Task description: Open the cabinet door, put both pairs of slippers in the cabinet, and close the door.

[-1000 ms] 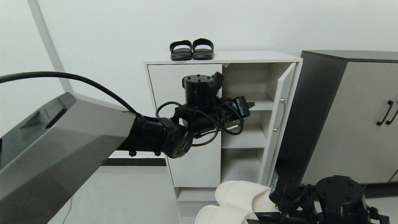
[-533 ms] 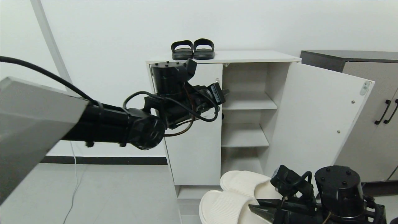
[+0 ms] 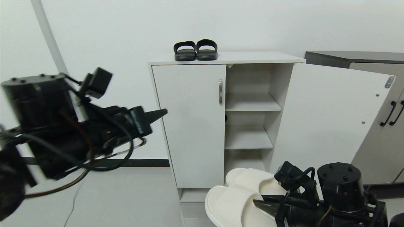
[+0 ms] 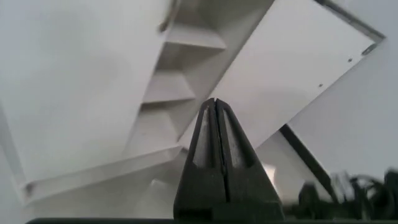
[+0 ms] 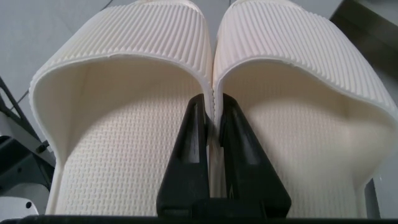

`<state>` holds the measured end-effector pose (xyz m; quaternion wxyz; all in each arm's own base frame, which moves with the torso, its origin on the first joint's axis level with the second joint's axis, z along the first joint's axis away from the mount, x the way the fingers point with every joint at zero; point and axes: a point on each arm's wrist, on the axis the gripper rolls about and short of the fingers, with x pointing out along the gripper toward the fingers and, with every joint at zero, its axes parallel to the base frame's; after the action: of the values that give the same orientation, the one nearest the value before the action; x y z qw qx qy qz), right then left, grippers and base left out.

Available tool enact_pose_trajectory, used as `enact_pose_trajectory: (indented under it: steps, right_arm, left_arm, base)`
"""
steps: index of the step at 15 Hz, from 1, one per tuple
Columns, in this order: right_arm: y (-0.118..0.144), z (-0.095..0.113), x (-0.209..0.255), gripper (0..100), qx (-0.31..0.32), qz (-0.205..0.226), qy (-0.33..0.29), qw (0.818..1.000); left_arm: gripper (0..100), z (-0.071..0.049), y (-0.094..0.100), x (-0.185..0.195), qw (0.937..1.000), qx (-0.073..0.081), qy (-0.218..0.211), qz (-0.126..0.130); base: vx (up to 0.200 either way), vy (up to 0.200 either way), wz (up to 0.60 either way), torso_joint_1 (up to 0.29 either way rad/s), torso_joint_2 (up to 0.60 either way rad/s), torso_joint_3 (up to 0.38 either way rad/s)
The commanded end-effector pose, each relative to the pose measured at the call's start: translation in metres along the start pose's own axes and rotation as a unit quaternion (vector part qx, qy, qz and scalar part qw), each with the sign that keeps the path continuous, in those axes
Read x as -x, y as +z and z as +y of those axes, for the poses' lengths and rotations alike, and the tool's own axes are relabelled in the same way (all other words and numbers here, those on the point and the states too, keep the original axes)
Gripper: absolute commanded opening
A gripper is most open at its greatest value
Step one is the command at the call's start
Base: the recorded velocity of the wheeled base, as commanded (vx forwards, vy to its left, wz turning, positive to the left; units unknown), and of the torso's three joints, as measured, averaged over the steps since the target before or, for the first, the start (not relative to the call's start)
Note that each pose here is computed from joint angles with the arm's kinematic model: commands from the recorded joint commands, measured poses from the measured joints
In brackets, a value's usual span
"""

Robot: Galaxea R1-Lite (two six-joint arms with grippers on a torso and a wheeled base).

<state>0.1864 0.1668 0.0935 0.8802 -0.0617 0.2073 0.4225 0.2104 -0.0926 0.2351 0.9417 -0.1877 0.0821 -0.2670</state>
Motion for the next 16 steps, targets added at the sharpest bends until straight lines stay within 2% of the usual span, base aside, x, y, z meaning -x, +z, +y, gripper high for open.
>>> enact_pose_trajectory:
  steps: [1,2,3,4,5,6,7,8,9,10,12,13,14,16]
  right_arm:
    - [0.001,-0.003,0.0,0,-0.002,-0.003,-0.005,1.0]
    - [0.001,-0.004,0.0,0,-0.002,-0.003,-0.006,1.0]
    - [0.001,-0.004,0.0,0,-0.001,-0.003,-0.006,1.0]
    - [0.001,-0.004,0.001,0,-0.001,-0.004,-0.006,1.0]
    - [0.001,-0.003,0.002,0,-0.001,-0.004,-0.006,1.0]
    - [0.001,-0.004,0.002,0,-0.002,-0.005,-0.006,1.0]
    - [0.001,-0.004,0.002,0,-0.002,-0.005,-0.007,1.0]
    - [0.001,-0.004,0.002,0,-0.003,-0.005,-0.007,1.0]
    - [0.002,-0.004,0.002,0,-0.003,-0.005,-0.008,1.0]
    - [0.002,-0.004,0.002,0,-0.002,-0.006,-0.007,1.0]
    - [0.003,-0.004,0.002,0,0.001,-0.015,-0.007,1.0]
    - [0.003,-0.004,0.002,0,0.001,-0.016,-0.007,1.0]
    - [0.003,-0.004,0.002,0,0.0,-0.016,-0.008,1.0]
    - [0.002,-0.004,0.003,0,0.0,-0.014,-0.007,1.0]
  left_arm:
    - [0,0.002,-0.033,0.113,0.9956,-0.011,0.077,-0.052]
    - [0,0.004,-0.037,0.123,0.9917,-0.022,0.115,-0.052]
    - [0,0.007,-0.041,0.146,0.9799,-0.04,0.183,-0.067]
    - [0,0.007,-0.042,0.153,0.9783,-0.041,0.189,-0.073]
    - [0,0.006,-0.048,0.176,0.9714,-0.043,0.213,-0.096]
    - [0,0.009,-0.063,0.19,0.9654,-0.05,0.238,-0.095]
    - [0,0.012,-0.08,0.201,0.9596,-0.067,0.254,-0.102]
    - [0,0.013,-0.089,0.206,0.9565,-0.074,0.261,-0.107]
    - [0,0.018,-0.117,0.219,0.9475,-0.101,0.279,-0.118]
    - [0,0.022,-0.134,0.224,0.9399,-0.125,0.293,-0.122]
    - [0,0.024,-0.159,0.235,0.9317,-0.157,0.299,-0.134]
    - [0,0.024,-0.162,0.237,0.9301,-0.159,0.304,-0.132]
    - [0,0.026,-0.172,0.238,0.9286,-0.158,0.316,-0.114]
    - [0,0.026,-0.172,0.239,0.9287,-0.161,0.313,-0.116]
  base:
    - [0.0,0.0,0.0,0.0,0.0,0.0]
    - [0.0,0.0,0.0,0.0,0.0,0.0]
    - [0.0,0.0,0.0,0.0,0.0,0.0]
    - [0.0,0.0,0.0,0.0,0.0,0.0]
    - [0.0,0.0,0.0,0.0,0.0,0.0]
    - [0.0,0.0,0.0,0.0,0.0,0.0]
    - [0.0,0.0,0.0,0.0,0.0,0.0]
    - [0.0,0.0,0.0,0.0,0.0,0.0]
    - [0.0,0.0,0.0,0.0,0.0,0.0]
    - [0.0,0.0,0.0,0.0,0.0,0.0]
    - [0.0,0.0,0.0,0.0,0.0,0.0]
    - [0.0,0.0,0.0,0.0,0.0,0.0]
    - [0.0,0.0,0.0,0.0,0.0,0.0]
    - [0.0,0.0,0.0,0.0,0.0,0.0]
